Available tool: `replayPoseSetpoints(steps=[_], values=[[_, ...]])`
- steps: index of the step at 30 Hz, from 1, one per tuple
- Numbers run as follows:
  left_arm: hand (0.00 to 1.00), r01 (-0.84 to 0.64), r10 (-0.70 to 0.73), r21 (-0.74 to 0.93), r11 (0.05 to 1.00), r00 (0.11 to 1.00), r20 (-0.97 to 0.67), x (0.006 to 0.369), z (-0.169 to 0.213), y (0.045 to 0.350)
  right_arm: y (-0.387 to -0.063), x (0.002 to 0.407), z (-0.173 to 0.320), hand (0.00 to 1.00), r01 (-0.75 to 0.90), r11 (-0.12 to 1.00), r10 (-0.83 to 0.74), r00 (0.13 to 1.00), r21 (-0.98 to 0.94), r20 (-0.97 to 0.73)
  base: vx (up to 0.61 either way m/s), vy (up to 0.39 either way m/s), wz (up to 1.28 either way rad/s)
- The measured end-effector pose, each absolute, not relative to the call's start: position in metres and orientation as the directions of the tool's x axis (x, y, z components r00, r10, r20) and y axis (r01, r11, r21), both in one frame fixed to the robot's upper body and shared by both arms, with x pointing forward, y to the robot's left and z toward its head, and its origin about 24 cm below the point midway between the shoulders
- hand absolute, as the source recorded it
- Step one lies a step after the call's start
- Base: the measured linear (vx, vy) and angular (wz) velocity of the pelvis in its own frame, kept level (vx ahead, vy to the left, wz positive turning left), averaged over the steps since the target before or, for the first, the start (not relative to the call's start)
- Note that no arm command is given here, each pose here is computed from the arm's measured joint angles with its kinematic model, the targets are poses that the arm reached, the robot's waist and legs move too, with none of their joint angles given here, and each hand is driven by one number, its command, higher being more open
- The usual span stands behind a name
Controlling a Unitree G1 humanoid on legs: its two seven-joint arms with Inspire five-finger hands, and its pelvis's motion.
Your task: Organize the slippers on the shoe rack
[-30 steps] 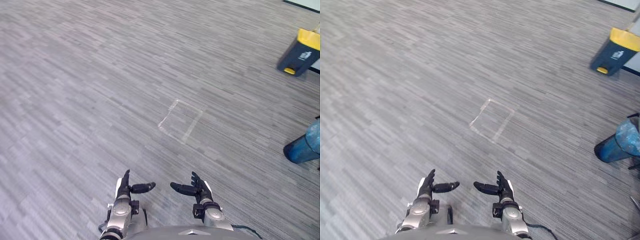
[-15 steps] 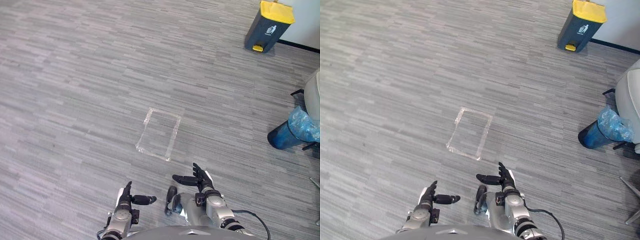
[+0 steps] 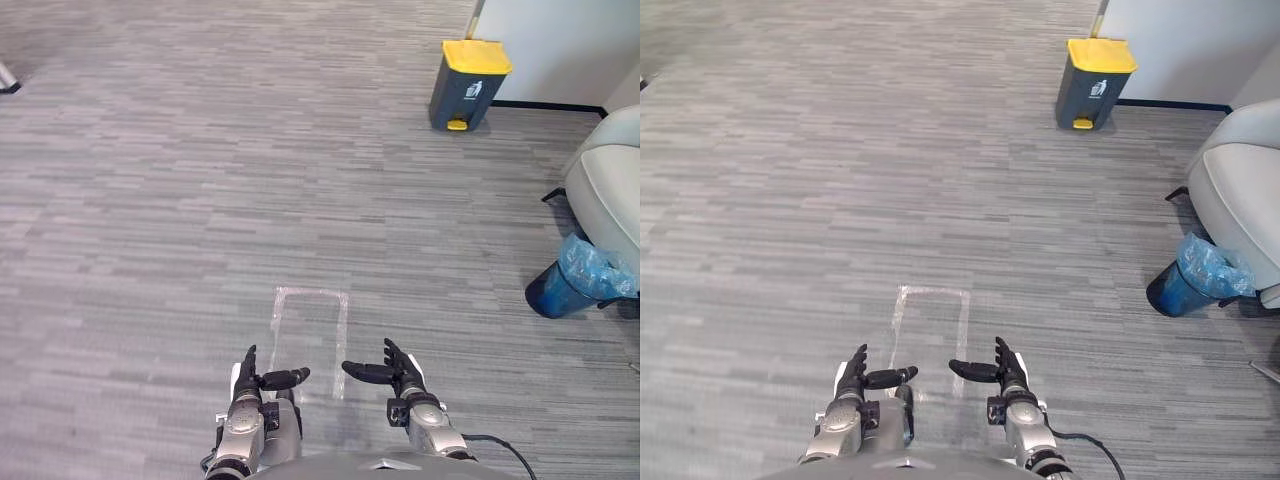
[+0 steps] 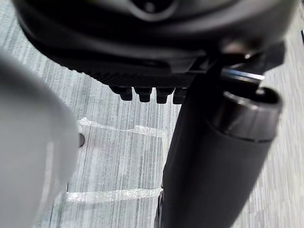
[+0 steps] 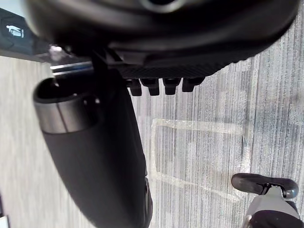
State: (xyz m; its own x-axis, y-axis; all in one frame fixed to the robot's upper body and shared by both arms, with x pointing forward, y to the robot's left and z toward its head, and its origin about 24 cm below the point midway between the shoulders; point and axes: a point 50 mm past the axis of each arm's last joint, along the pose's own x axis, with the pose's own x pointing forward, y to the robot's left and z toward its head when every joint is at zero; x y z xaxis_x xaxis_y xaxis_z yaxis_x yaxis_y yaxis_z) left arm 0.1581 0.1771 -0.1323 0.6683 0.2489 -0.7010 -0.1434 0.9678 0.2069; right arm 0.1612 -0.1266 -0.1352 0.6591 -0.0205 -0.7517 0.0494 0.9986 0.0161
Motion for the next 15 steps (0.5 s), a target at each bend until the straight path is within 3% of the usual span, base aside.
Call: replayPoseSetpoints(steps=[5,8,15], values=[[1.0,-0.082,0.229,0.229,0.97,0.629,-0.743,0.144,-0.14,0.177,-0.139,0.149,-0.143,1.0,0.067,0.998,-0.053,0.611,-0.015,-0.79,0.34,0.221,-0.07],[1.0,-0.065,0.241,0.253,0.965,0.591,-0.77,0.134,-0.146,0.183,-0.137,0.154,-0.141,1.0,0.047,0.999,-0.038,0.629,-0.011,-0.777,0.32,0.091,-0.23],[1.0,-0.057,0.248,0.262,0.963,0.561,-0.79,0.124,-0.15,0.189,-0.137,0.162,-0.138,1.0,-0.001,0.999,-0.026,0.65,-0.035,-0.76,0.27,-0.09,0.03]])
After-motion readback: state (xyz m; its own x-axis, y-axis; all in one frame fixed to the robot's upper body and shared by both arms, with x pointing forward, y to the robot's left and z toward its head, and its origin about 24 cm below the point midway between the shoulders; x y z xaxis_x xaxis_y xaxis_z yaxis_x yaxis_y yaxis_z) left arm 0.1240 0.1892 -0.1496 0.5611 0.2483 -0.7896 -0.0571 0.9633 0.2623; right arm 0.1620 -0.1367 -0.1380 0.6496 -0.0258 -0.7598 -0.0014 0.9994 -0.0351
